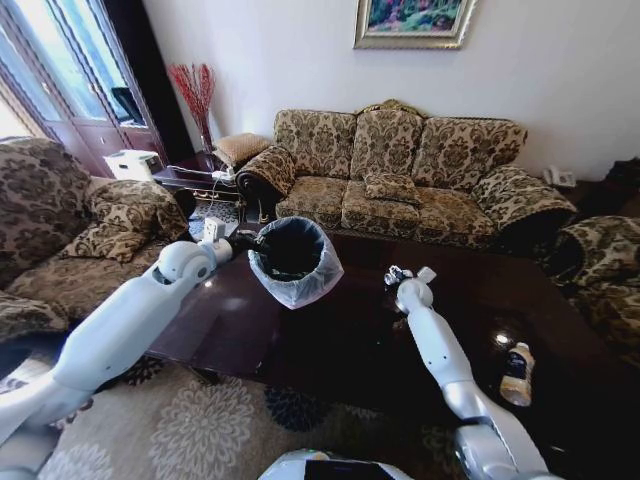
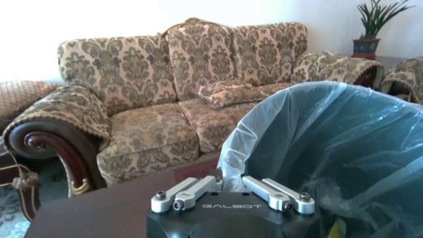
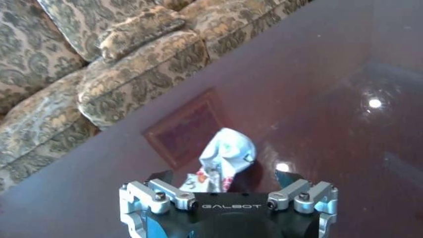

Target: Move to the front of the table and place the trash on the table into the trash bin.

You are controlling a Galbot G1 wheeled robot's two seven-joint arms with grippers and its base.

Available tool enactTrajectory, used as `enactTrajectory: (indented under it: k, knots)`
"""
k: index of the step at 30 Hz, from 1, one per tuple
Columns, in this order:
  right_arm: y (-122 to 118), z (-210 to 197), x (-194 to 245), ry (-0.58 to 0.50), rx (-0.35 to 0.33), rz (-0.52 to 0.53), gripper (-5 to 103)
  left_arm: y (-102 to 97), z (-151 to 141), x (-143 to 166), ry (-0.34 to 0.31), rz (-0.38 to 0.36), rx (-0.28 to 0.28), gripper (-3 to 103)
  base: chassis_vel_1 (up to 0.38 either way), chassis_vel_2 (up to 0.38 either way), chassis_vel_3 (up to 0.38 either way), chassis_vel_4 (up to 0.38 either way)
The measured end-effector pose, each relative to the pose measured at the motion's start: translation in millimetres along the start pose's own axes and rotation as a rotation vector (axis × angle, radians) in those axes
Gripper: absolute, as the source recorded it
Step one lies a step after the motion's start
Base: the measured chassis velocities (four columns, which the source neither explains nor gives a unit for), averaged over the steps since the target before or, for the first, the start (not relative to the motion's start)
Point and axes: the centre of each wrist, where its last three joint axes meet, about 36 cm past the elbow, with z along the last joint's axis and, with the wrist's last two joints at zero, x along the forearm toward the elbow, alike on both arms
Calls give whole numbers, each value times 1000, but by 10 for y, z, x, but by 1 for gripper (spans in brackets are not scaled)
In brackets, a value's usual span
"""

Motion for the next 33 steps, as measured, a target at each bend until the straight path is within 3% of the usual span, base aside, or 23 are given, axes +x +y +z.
enactTrajectory:
  k: [12, 14, 15, 17, 18, 20, 21, 24, 26, 30, 31, 32, 33]
  knots:
    - [35, -82, -275, 45, 2, 21, 101, 18, -37, 11, 2, 3, 0, 2, 0, 0, 0, 0]
    - [32, -60, -286, 48, 6, 23, 96, 22, -30, 15, 2, 2, 2, 2, 0, 0, 0, 0]
    - [31, -55, -287, 47, 8, 23, 85, 23, -30, 16, 1, 1, 2, 2, 0, 0, 0, 0]
    - [20, -40, -291, 46, 12, 25, 85, 28, -29, 16, -1, 0, 3, 2, 0, 0, 0, 0]
    - [14, -30, -293, 46, 14, 24, 74, 32, -31, 15, -2, 0, 6, 2, 0, 0, 0, 0]
    - [7, -20, -293, 45, 17, 23, 74, 43, -44, 12, -4, -2, 9, 2, 0, 0, 0, 0]
    - [0, -12, -293, 44, 19, 23, 63, 54, -63, 6, -8, -5, 12, 2, 0, 0, 0, 0]
    - [-15, 7, -287, 42, 23, 20, 63, 73, -105, -2, -17, -9, 17, 2, 0, 0, 0, 0]
    - [-41, 22, -284, 38, 26, 17, 42, 73, -126, -9, -21, -5, 19, 2, 0, 0, 0, 0]
    - [-66, 21, -283, 34, 28, 16, 42, 67, -130, -15, -22, -3, 20, 2, 0, 0, 0, 0]
    - [-85, 22, -284, 31, 28, 16, 32, 62, -129, -19, -22, -2, 21, 2, 0, 0, 0, 0]
    - [-96, 23, -284, 29, 28, 16, 32, 60, -127, -21, -22, -2, 21, 2, 0, 0, 0, 0]
    - [-110, 32, -285, 27, 27, 15, 25, 56, -123, -24, -22, -2, 22, 2, 0, 0, 0, 0]
